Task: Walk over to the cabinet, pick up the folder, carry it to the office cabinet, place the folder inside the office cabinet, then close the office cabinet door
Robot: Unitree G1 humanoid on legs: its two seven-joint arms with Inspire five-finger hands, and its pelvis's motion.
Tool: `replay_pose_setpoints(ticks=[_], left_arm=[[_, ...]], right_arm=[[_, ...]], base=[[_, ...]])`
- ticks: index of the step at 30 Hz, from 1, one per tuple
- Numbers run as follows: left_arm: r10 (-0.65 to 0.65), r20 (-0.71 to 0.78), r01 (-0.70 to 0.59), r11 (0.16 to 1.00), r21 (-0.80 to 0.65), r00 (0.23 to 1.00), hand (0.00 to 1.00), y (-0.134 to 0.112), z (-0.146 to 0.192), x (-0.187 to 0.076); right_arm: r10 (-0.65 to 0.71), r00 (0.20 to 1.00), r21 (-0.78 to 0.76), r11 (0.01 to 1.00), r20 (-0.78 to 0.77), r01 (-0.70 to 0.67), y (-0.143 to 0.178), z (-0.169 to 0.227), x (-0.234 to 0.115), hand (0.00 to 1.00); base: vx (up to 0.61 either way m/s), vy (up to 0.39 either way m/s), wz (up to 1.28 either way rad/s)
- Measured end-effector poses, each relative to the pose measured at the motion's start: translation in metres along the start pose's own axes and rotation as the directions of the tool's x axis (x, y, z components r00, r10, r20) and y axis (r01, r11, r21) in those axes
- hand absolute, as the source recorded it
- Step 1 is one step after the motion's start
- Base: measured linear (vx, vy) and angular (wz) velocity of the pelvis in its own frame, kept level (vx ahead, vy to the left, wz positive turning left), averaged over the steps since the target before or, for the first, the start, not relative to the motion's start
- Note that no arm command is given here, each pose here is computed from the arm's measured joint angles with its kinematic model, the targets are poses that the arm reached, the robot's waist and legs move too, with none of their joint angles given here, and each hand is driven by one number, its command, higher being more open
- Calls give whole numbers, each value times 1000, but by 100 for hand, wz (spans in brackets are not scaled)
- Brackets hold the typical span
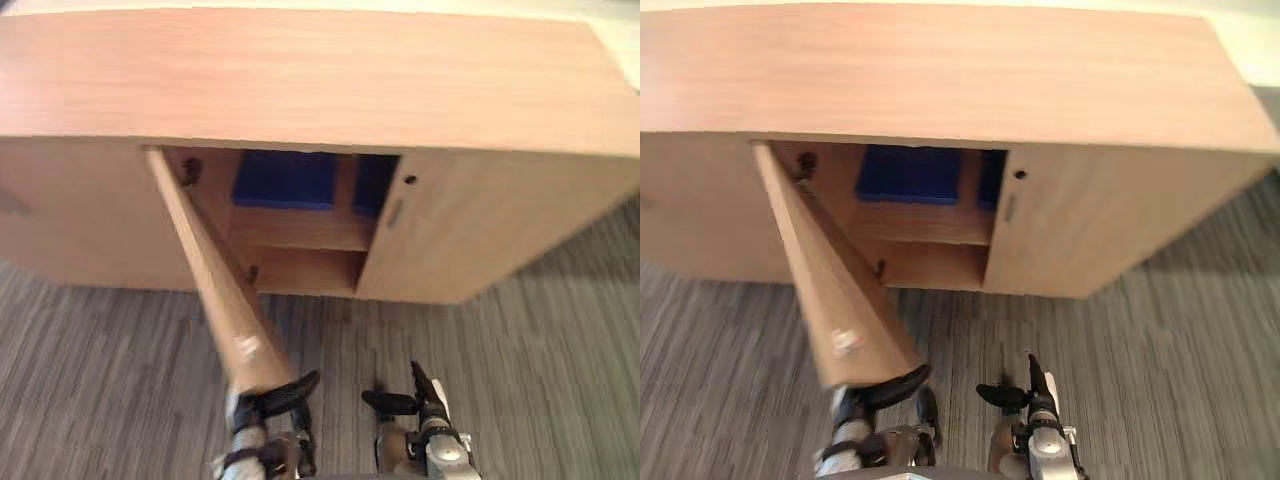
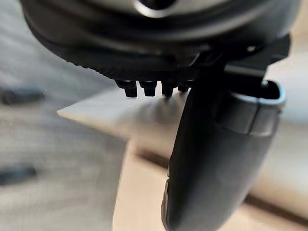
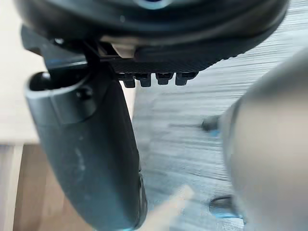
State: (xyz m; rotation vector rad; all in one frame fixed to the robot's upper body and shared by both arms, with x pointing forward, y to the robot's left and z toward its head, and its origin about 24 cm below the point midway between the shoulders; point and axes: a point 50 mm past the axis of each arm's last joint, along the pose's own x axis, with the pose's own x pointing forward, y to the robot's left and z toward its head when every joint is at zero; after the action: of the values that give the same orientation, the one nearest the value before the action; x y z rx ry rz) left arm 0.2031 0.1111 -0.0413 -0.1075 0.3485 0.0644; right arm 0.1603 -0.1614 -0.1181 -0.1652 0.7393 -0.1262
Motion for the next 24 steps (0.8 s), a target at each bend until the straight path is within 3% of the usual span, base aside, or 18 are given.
replay_pose_setpoints(ticks=[4,5,14,19,24], left_arm=[[-72,258,41,991,125,963,100,-5,79,45],[-49,303,3,989,150,952,100,3,102,58],[130,365,-266,899,349,922,100,78,160,97],[110,396,-249,914,321,912,100,74,158,87],[103,296,-166,966,196,950,100,66,89,46]], right_arm=[[-5,1000,-9,1000,9,5,-3,5,3,100],[-15,1000,-11,1000,-11,15,-7,-2,1,100],[-7,999,-11,1000,36,8,-11,11,6,100],[-11,1000,21,1000,10,11,-13,5,6,100],[-72,993,59,995,-90,77,-27,-17,3,100]], base=[[-34,94,-117],[77,31,-56],[44,-87,-2],[-66,-31,4],[28,-6,11]])
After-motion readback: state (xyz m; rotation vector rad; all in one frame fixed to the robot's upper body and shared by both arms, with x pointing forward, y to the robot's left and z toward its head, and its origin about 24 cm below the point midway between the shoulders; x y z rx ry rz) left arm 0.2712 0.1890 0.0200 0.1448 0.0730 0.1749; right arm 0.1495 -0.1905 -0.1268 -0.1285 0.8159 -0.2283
